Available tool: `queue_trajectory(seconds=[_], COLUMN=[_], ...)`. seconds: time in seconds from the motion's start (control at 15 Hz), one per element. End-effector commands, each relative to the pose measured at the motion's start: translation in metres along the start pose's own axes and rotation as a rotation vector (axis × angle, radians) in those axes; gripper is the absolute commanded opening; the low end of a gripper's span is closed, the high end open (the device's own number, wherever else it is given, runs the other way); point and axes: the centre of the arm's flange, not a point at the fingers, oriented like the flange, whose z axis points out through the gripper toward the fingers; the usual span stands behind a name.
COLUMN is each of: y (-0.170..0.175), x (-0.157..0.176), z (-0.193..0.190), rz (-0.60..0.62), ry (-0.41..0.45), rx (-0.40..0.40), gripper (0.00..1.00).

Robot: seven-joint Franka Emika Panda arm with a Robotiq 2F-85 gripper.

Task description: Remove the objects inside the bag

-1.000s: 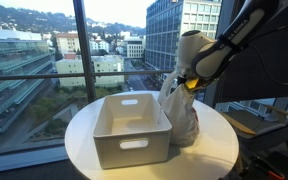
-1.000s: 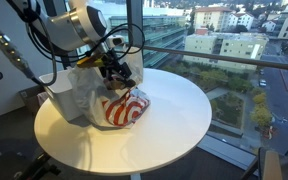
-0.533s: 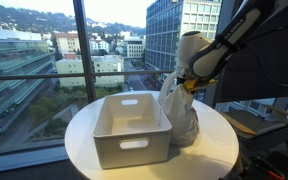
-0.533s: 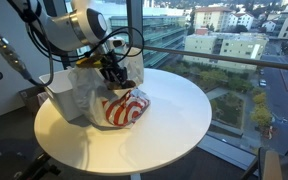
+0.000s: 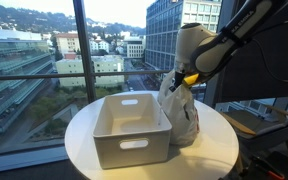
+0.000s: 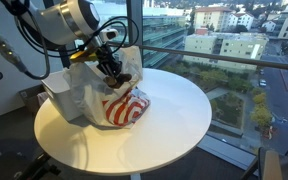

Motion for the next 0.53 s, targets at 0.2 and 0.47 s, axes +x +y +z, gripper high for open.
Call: queue_trajectory(seconds=[0.2,0.47], y=[-0.034,-0.058], x=[-0.013,-0.016], z=[-0.083,-0.137], rz=[0.023,-0.057], ry=[0.077,0.292], rx=[-0.097,-0.164], gripper=[0.09,0.08])
